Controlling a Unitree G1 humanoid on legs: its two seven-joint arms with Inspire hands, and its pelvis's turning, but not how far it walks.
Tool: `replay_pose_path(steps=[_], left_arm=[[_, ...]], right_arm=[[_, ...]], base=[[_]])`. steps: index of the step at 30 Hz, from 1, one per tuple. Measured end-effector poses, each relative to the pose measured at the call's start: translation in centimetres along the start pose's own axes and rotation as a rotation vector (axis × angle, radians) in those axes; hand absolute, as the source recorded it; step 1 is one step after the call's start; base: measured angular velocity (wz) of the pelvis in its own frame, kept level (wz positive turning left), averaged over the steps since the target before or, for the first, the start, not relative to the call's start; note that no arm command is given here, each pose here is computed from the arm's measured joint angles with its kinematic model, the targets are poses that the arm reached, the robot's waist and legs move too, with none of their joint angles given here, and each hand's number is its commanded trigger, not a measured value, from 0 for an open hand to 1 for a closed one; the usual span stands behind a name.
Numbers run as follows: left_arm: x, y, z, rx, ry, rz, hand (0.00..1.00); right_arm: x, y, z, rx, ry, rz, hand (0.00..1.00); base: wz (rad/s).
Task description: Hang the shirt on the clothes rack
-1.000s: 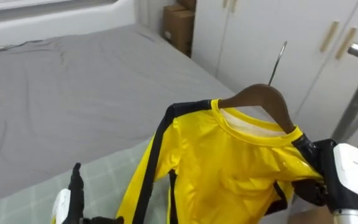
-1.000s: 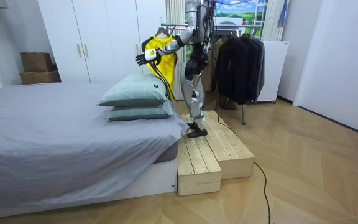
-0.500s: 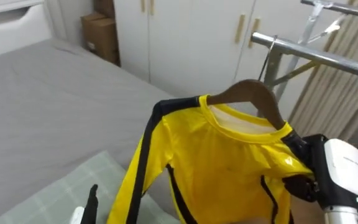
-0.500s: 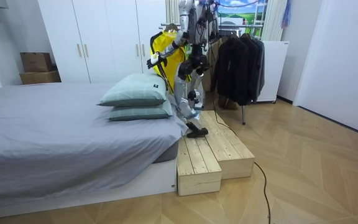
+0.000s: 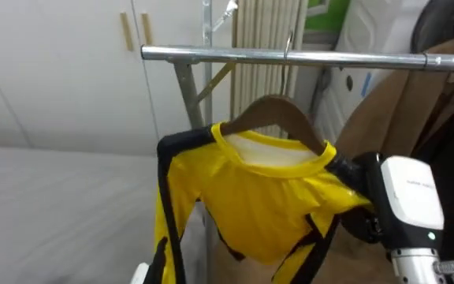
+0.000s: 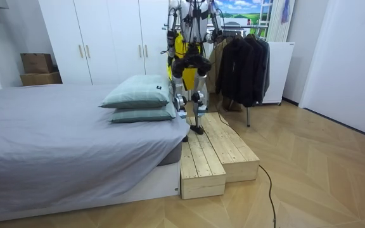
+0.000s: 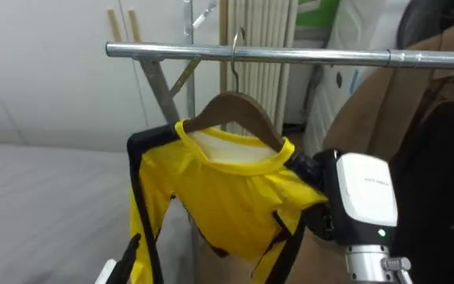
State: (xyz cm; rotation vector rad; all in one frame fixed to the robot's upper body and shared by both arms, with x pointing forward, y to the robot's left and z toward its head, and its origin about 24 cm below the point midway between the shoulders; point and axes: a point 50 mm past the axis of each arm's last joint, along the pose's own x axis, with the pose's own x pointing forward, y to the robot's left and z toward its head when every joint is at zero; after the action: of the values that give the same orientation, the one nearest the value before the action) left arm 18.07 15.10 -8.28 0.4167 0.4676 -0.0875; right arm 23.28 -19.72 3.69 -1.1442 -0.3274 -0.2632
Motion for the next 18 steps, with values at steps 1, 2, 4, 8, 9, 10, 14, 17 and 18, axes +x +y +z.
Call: replay_pose_path(steps=[1, 2, 4, 8, 9, 10, 14, 17, 18], left_arm=[[0.0, -0.2, 0.0, 0.009, -0.001, -0.010, 0.00], [0.1, -0.3, -0.1, 0.015, 0.002, -0.019, 0.00], [0.1, -0.4, -0.3, 0.026, 0.012, -0.029, 0.00], [0.5, 0.0, -0.1, 0.039, 0.005, -0.022, 0.00], [0.7, 0.1, 0.0, 0.044, 0.006, -0.023, 0.00], [0.9, 0.2, 0.1, 0.047, 0.006, -0.023, 0.00], [1.2, 0.7, -0.3, 0.068, 0.022, -0.017, 0.00], [1.2, 0.9, -0.5, 0.062, 0.033, -0.014, 0.00], [1.2, 0.9, -0.6, 0.060, 0.037, -0.015, 0.00]], right_arm=[[0.0, 0.0, 0.0, -0.002, -0.002, -0.007, 1.00], [0.0, -0.1, 0.0, -0.001, -0.002, -0.014, 1.00], [0.1, -0.2, 0.1, -0.001, -0.005, -0.020, 1.00], [0.4, -0.6, 0.5, 0.002, -0.011, -0.044, 1.00], [0.4, -0.6, 0.4, 0.000, -0.004, -0.045, 1.00], [0.5, -0.5, 0.4, -0.004, 0.004, -0.045, 1.00], [0.6, -0.2, 1.0, 0.004, -0.013, -0.034, 1.00], [0.8, -0.3, 0.9, -0.003, -0.013, -0.038, 1.00], [0.9, -0.3, 0.9, -0.004, -0.012, -0.038, 1.00]], base=[[-0.38], [-0.35], [-0.28], [-0.30], [-0.32], [-0.37], [-0.39], [-0.11], [-0.04]])
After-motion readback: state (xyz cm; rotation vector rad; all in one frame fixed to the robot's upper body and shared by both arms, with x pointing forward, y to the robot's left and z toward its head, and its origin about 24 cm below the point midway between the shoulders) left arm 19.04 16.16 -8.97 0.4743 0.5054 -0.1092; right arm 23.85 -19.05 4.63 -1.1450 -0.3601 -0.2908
